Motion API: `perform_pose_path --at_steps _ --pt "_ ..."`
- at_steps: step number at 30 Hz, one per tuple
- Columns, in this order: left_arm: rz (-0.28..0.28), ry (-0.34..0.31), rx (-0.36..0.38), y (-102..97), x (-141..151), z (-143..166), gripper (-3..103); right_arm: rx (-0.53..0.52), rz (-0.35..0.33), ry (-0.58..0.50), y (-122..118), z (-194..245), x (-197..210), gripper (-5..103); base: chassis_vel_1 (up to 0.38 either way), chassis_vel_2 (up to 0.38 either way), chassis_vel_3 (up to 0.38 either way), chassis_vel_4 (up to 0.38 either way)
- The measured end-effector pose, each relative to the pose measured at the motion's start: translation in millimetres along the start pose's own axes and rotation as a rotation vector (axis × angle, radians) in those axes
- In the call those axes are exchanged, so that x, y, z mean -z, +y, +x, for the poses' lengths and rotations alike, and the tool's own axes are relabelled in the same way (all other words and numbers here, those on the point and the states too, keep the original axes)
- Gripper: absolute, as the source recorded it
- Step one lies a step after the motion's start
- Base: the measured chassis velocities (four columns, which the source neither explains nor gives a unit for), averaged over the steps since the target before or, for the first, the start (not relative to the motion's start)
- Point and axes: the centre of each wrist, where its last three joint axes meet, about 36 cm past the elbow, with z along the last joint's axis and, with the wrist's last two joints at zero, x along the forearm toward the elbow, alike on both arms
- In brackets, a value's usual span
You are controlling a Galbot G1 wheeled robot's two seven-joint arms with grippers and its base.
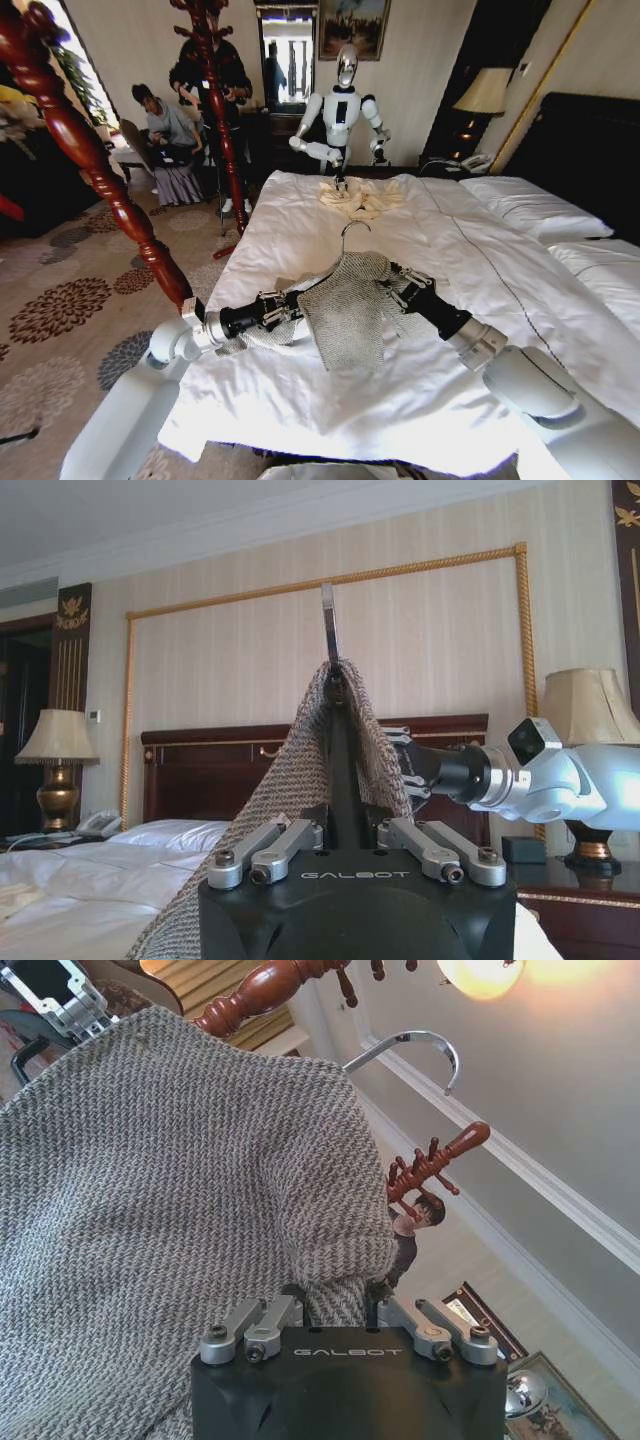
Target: Pick up the clothes from the bed and hang them on the clothes hanger.
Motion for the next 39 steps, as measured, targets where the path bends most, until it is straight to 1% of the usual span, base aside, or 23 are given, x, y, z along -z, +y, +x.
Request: perform_pose_path --at_steps 6,7,9,12,14,15,18,19,21,22,23,25,26,27,28,29,31,32,34,35,36,37,39 --pt "-0.009 0.001 0.02 -3.0 5 5 18 -0.008 0.013 -0.005 -1 0 2 27 0.0 0.0 0.0 0.0" --pt "-0.013 0.0 0.031 -4.4 6 7 15 -0.008 0.025 -0.005 -1 0 3 27 0.0 0.0 0.0 0.0" --pt "-0.018 0.001 0.056 -4.5 8 12 24 -0.018 0.037 0.001 -3 1 2 27 0.0 0.0 0.0 0.0" --pt "-0.023 -0.003 0.063 -6.7 11 16 30 -0.022 0.04 0.001 -3 1 2 25 0.0 0.0 0.0 0.0" --pt "-0.032 -0.007 0.072 -8.7 15 21 41 -0.021 0.045 0.001 -3 1 3 25 0.0 0.0 0.0 0.0" --pt "-0.032 -0.007 0.072 -8.7 15 21 41 -0.021 0.045 0.001 -3 1 3 25 0.0 0.0 0.0 0.0" --pt "-0.061 -0.025 0.094 -12.7 26 34 57 -0.022 0.062 0.003 -3 1 3 25 0.0 0.0 0.0 0.0" --pt "-0.061 -0.025 0.094 -12.7 26 34 57 -0.022 0.062 0.003 -3 1 3 25 0.0 0.0 0.0 0.0" --pt "-0.096 -0.068 0.139 -15.1 41 52 68 -0.029 0.091 0.004 -5 2 1 25 0.0 0.0 0.0 0.0" --pt "-0.103 -0.082 0.172 -15.3 46 57 68 -0.032 0.1 0.003 -6 2 1 25 0.0 0.0 0.0 0.0" --pt "-0.103 -0.082 0.172 -15.3 46 57 68 -0.032 0.1 0.003 -6 2 1 25 0.0 0.0 0.0 0.0" --pt "-0.093 -0.07 0.355 -16.5 50 67 79 -0.037 0.11 -0.001 -7 4 1 25 0.0 0.0 0.0 0.0" --pt "-0.086 -0.054 0.422 -17.3 50 68 84 -0.038 0.108 -0.004 -7 4 2 25 0.0 0.0 0.0 0.0" --pt "-0.072 0.004 0.611 -20.3 51 66 89 -0.041 0.092 -0.017 -7 3 7 25 0.0 0.0 0.0 0.0" --pt "-0.072 0.004 0.611 -20.3 51 66 89 -0.041 0.092 -0.017 -7 3 7 25 0.0 0.0 0.0 0.0" --pt "-0.064 0.033 0.743 -23.3 47 62 94 -0.045 0.079 -0.027 -7 3 11 25 0.0 0.0 0.0 0.0" --pt "-0.072 0.076 0.862 -30.5 37 58 100 -0.05 0.067 -0.036 -6 3 14 25 0.0 0.0 0.0 0.0" --pt "-0.072 0.076 0.862 -30.5 37 58 100 -0.05 0.067 -0.036 -6 3 14 25 0.0 0.0 0.0 0.0" --pt "-0.106 0.124 0.872 -40.0 21 59 100 -0.059 0.062 -0.04 -8 4 16 25 0.0 0.0 0.0 0.0" --pt "-0.121 0.145 0.86 -44.0 13 61 100 -0.063 0.06 -0.042 -9 4 16 25 0.0 0.0 0.0 0.0" --pt "-0.157 0.197 0.812 -54.7 -8 67 100 -0.075 0.051 -0.049 -12 3 18 25 0.0 0.0 0.0 0.0" --pt "-0.157 0.197 0.812 -54.7 -8 67 100 -0.075 0.051 -0.049 -12 3 18 25 0.0 0.0 0.0 0.0" --pt "-0.19 0.233 0.778 -60.9 -21 72 100 -0.083 0.047 -0.053 -14 3 19 25 0.0 0.0 0.0 0.0"
